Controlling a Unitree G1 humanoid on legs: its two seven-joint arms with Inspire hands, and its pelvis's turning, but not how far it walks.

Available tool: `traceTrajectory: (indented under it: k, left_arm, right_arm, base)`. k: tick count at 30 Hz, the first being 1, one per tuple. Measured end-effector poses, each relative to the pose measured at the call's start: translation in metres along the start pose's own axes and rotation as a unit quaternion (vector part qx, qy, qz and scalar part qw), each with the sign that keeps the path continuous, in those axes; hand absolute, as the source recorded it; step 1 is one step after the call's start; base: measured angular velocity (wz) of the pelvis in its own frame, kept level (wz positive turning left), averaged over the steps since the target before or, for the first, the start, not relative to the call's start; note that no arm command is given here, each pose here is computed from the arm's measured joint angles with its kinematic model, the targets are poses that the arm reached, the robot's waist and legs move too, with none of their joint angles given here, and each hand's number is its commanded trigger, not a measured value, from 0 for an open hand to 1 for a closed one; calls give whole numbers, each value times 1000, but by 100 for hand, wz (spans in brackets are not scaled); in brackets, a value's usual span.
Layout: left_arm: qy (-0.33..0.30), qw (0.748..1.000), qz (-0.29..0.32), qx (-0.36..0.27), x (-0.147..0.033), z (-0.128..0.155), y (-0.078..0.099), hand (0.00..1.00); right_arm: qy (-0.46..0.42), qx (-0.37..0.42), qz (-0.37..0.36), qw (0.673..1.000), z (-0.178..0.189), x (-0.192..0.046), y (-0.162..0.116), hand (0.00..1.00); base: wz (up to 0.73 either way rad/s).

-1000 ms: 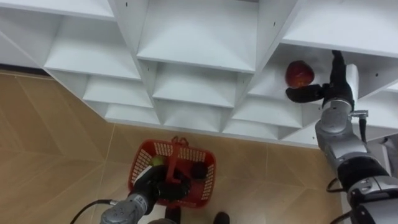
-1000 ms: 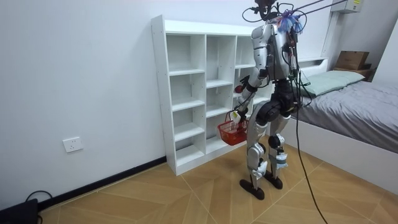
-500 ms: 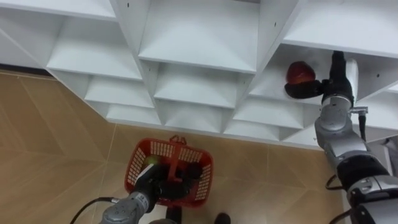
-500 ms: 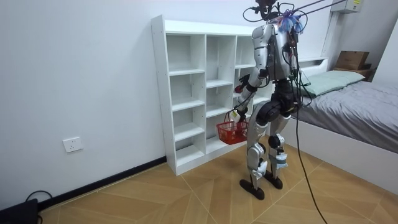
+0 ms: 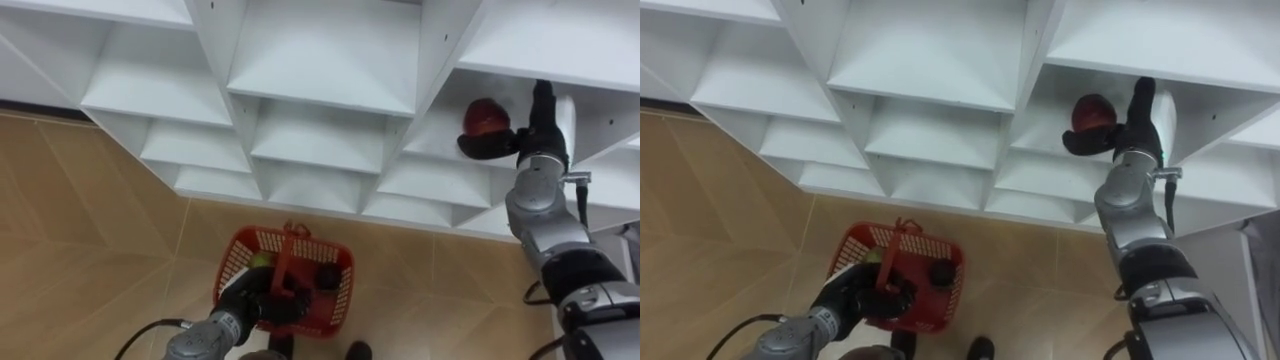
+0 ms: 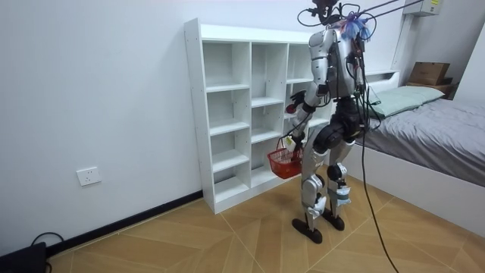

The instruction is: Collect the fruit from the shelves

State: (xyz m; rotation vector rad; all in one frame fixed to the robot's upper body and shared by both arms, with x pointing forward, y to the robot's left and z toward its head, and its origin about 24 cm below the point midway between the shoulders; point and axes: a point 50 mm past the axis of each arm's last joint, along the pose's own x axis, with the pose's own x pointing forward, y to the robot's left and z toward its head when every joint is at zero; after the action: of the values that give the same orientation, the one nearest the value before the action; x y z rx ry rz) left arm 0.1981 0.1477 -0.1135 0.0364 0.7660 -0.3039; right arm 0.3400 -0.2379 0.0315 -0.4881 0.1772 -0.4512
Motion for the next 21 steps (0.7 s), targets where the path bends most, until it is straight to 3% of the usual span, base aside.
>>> traceTrajectory:
  k: [21]
  left_arm:
    - [13,1000,-6,-12,-2,-10,-5,100]
  right_arm:
    - [-16,-20,0,1000,4,1,0,0]
  base:
    - [3]
